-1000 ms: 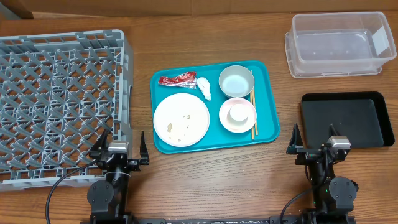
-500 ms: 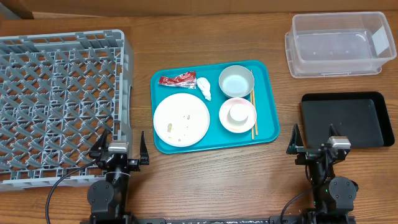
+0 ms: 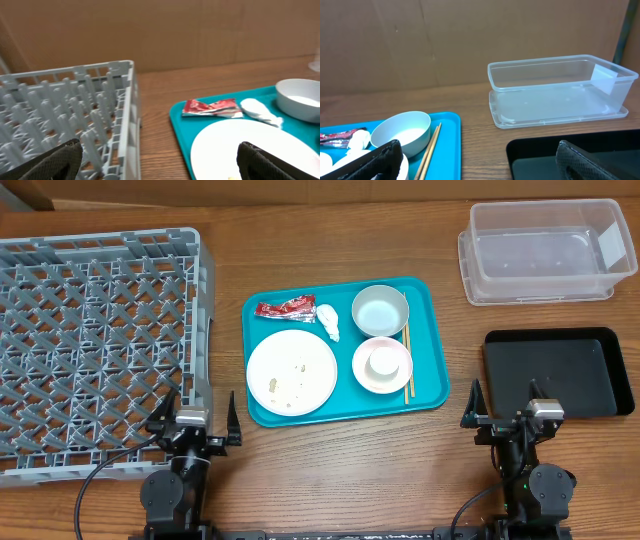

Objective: Sort waste into correct bins and load items into the dishwasher

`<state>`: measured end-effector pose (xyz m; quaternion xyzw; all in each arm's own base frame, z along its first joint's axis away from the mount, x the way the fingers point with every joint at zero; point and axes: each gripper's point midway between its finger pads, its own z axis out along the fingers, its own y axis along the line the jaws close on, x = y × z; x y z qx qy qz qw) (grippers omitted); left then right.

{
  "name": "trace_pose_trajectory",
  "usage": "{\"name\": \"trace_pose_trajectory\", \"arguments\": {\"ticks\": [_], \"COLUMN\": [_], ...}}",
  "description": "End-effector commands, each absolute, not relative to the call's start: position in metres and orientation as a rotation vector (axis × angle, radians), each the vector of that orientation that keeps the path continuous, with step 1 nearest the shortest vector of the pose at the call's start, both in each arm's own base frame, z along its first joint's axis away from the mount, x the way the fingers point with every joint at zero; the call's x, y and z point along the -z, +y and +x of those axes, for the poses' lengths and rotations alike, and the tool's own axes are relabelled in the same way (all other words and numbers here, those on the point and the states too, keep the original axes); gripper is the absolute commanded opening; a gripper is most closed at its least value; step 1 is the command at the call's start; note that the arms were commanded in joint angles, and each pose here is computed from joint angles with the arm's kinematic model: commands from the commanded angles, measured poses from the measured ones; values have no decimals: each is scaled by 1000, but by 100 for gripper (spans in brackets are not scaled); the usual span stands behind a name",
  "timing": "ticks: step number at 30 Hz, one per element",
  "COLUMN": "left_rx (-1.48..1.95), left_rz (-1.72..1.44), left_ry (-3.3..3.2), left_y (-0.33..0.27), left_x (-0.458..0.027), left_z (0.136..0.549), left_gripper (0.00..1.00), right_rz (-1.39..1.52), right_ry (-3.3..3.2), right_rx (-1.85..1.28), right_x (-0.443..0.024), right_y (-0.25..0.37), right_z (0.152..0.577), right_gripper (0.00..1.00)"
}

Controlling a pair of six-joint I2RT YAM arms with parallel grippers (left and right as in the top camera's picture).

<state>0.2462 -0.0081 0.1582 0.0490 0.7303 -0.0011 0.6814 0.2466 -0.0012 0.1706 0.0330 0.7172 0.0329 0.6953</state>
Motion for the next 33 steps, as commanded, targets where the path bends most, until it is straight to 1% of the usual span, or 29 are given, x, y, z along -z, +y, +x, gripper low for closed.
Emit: {"name": "trace_pose_trajectory", "arguments": {"ticks": [1, 3, 4, 6, 9, 12, 16, 19, 24, 29, 33], "left_rx": [61, 184, 331, 637, 1031, 1329, 1607, 1658, 1579, 1480, 1296], "left_rz": [133, 143, 162, 226, 318, 291, 142, 235, 437, 453, 574], "left_ry": [1605, 1544, 1510, 1459, 1416, 1455, 1529, 1489, 1302, 1351, 1388], "left_y": [-17, -32, -49, -84, -122, -137, -143, -148, -150, -151, -154], "left_x": [-165, -181, -190, -208, -231, -243, -250, -266, -304, -331, -359], "left_z": [245, 243, 238, 220, 184, 159, 147, 128, 94, 96, 97], "left_gripper": [100, 100, 100, 100, 100, 100, 100, 100, 100, 100, 100], "right_rz": [84, 84, 84, 84, 84, 84, 84, 84, 84, 83, 84], "right_ry": [1593, 1594, 1593, 1593, 1593, 1593, 1593, 1593, 1593, 1593, 1593], "right_rx": [-68, -68, -68, -69, -68, -69, -68, -68, -69, -69, -69], "right_x": [-170, -169, -170, -170, -170, -170, -170, -170, -170, -170, -170], "right_y": [-3, -3, -3, -3, -3, -3, -3, -3, -3, -3, -3], "right_z": [246, 246, 246, 246, 246, 246, 246, 246, 246, 246, 246], "right_gripper": [100, 99, 100, 100, 100, 100, 100, 100, 100, 100, 100]}}
